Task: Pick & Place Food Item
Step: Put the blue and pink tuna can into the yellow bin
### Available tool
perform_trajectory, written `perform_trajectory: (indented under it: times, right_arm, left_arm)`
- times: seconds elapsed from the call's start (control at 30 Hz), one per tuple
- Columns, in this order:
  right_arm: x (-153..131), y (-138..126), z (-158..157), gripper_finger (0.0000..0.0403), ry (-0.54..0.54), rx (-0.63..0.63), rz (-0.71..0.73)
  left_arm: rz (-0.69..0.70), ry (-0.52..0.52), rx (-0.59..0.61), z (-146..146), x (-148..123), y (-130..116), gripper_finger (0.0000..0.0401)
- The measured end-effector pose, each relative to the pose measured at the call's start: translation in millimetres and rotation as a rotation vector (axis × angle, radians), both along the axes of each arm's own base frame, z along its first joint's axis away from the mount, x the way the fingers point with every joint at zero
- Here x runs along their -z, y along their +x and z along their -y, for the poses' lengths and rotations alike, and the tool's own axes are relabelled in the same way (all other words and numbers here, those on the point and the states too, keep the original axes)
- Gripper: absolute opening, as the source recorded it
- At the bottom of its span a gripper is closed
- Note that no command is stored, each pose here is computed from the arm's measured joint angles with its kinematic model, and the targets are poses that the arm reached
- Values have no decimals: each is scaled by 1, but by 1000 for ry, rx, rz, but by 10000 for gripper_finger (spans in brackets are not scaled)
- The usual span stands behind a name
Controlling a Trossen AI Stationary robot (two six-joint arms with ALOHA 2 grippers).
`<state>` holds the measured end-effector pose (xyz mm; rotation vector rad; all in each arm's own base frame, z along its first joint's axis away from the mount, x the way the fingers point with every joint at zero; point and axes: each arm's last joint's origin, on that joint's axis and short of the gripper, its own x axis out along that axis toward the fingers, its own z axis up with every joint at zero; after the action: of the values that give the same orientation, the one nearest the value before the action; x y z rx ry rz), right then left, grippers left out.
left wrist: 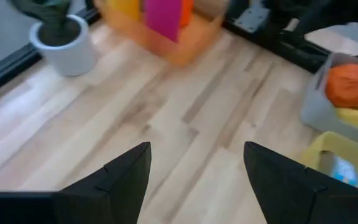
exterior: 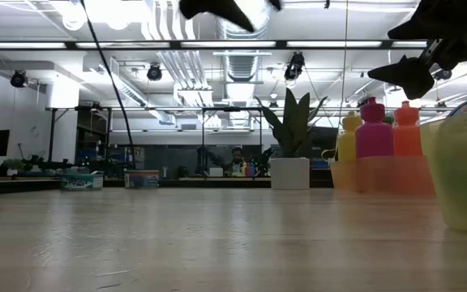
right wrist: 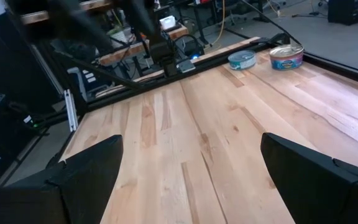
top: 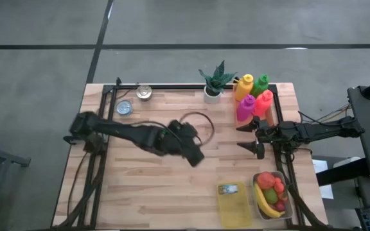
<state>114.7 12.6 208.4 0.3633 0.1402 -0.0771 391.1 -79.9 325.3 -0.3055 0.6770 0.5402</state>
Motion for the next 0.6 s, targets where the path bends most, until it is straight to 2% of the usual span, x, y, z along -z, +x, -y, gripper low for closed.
perform_trajectory:
  times: [0.1, 0.33, 0.6]
  right_arm:
    - [0, 0, 0, 378, 0, 0, 0]
    - [0, 0, 0, 378, 0, 0, 1]
    - [0, 0, 0, 378, 0, 0, 3]
  left_arm:
    - [8, -2, -11, -22, -1, -23, 263]
    - [22, -37, -18, -73, 16, -84, 263]
    - [55, -71, -136, -122, 26, -151, 263]
